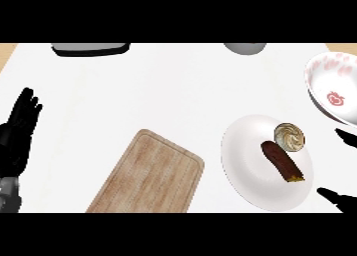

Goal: Pick the sweet potato from the plate and place it in the bowl

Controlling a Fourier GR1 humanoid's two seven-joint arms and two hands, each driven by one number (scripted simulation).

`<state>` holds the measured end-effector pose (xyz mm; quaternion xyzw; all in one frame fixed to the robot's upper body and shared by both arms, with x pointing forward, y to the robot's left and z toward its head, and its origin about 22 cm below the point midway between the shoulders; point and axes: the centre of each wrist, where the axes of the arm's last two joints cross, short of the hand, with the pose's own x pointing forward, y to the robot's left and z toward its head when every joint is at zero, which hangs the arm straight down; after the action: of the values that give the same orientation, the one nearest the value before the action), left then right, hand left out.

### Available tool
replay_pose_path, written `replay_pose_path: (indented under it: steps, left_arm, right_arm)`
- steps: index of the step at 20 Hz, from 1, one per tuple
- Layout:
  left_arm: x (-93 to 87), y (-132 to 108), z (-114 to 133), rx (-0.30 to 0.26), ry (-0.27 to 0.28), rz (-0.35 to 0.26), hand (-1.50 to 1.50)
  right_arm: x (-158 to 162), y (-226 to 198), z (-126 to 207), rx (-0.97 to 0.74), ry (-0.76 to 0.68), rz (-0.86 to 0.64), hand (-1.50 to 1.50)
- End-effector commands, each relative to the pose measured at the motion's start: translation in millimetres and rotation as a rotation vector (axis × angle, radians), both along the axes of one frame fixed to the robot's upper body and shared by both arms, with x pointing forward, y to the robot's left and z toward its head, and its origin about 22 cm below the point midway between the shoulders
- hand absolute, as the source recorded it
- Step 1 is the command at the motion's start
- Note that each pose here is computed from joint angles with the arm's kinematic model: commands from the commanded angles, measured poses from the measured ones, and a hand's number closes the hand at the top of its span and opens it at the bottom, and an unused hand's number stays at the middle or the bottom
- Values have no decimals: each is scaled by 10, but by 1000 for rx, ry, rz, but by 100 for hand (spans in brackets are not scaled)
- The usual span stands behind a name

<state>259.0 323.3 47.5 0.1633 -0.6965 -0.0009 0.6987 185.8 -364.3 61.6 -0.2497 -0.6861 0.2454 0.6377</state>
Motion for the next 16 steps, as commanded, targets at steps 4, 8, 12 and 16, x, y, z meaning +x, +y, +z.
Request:
replay_pose_path:
  steps: [4, 8, 12, 16]
  left_arm:
    - [57, -11, 55, 36, 4, -46, 0]
    - [152, -190, 50, 24, -9, -53, 0]
    - [113, -190, 126, 27, -14, -64, 0]
    - [150, -132, 126, 28, -4, -91, 0]
  right_arm:
    - [-766, 143, 307, -79, 18, -73, -150]
    - [-490, -49, 702, -71, 35, -92, -150]
    - [-246, -134, 1081, -115, 44, -74, -150]
    - [55, 71, 1290, -180, 161, -41, -150]
